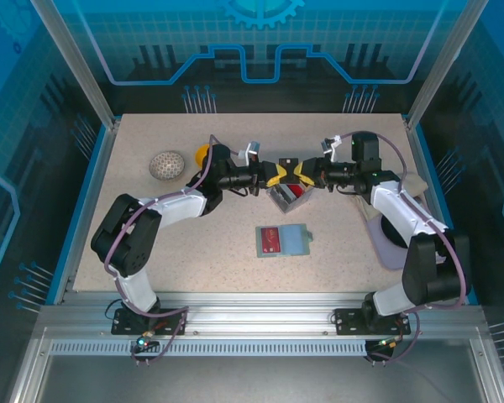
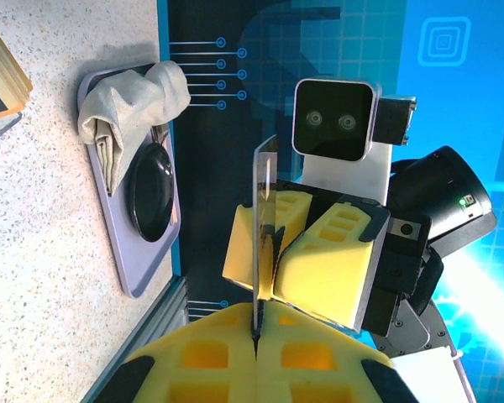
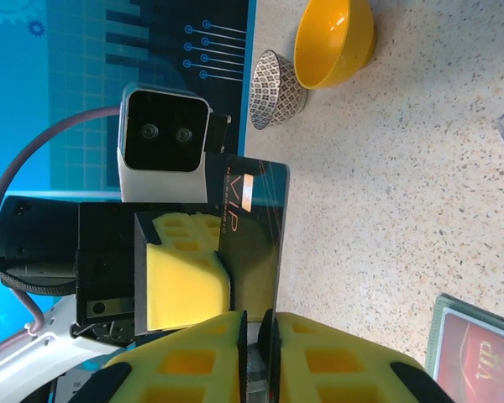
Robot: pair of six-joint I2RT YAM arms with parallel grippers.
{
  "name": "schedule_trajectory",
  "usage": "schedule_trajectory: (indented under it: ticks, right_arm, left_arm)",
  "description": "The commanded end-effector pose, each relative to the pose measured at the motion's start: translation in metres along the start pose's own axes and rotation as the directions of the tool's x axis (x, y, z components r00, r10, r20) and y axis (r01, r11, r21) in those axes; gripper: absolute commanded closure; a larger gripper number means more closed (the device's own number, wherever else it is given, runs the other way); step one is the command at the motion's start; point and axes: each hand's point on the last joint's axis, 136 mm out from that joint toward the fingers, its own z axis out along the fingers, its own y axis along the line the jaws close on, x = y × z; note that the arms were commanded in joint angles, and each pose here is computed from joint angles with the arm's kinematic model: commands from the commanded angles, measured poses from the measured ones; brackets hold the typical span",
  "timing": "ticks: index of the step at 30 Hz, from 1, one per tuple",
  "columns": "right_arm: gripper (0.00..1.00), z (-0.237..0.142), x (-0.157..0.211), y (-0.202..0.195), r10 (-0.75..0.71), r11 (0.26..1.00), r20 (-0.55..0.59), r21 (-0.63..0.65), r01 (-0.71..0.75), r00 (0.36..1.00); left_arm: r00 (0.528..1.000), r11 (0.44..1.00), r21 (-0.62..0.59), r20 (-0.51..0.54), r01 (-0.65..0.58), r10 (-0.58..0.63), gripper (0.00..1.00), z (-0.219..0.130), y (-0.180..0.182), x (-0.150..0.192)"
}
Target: Put the credit cards into the card holder
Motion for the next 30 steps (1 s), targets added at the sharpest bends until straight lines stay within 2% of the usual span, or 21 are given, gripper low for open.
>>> schedule_trajectory:
  ticks: [1,7,13,16,18,19,21,22,25,30]
  right_arm:
    - [0.8,-0.001,-0.007,0.012,-0.025,0.998,-0.002,-0.059,0.025,1.0]
    - [0.83,-0.001,-0.008,0.012,-0.025,0.998,0.001,-0.063,0.025,1.0]
    - [0.96,0.0,-0.004,0.015,-0.038,0.996,-0.018,-0.079,0.036,0.999]
    - [0.98,-0.005,-0.003,0.004,-0.042,0.999,0.015,0.007,0.042,0.999]
    - [0.98,-0.012,0.002,-0.01,-0.072,0.989,0.026,0.132,0.068,0.997]
    - [0.98,-0.015,0.006,-0.017,-0.092,0.977,0.025,0.193,0.086,0.995]
    - [0.98,-0.022,0.016,-0.035,-0.138,0.933,0.008,0.336,0.127,0.99]
    - [0.98,-0.024,0.022,-0.042,-0.16,0.907,-0.009,0.394,0.15,0.987]
    - [0.98,-0.03,0.045,-0.073,-0.234,0.752,-0.102,0.611,0.247,0.967]
    - [0.99,-0.017,0.085,-0.104,-0.246,0.6,-0.252,0.719,0.351,0.936]
  left_arm:
    - [0.998,0.999,0.022,-0.056,-0.029,0.03,0.98,0.002,-0.008,0.008]
    - [0.998,0.999,0.02,-0.061,-0.027,0.029,0.97,0.003,-0.008,0.008]
    - [0.998,1.0,0.017,-0.06,-0.02,0.021,0.93,0.004,-0.006,0.007]
    - [0.998,1.0,-0.01,-0.057,-0.009,0.009,0.79,0.002,0.001,0.009]
    - [0.999,0.996,-0.092,-0.036,0.0,-0.004,0.61,-0.004,0.02,0.011]
    - [1.0,0.988,-0.155,-0.023,0.008,-0.012,0.58,-0.008,0.032,0.012]
    - [0.999,0.95,-0.311,0.027,0.033,-0.026,0.5,-0.024,0.064,0.016]
    - [0.999,0.93,-0.366,0.039,0.041,-0.029,0.5,-0.032,0.076,0.019]
    - [0.997,0.867,-0.493,0.056,0.065,-0.043,0.47,-0.05,0.108,0.029]
    - [0.998,0.736,-0.674,0.038,0.062,-0.05,0.46,-0.077,0.153,0.05]
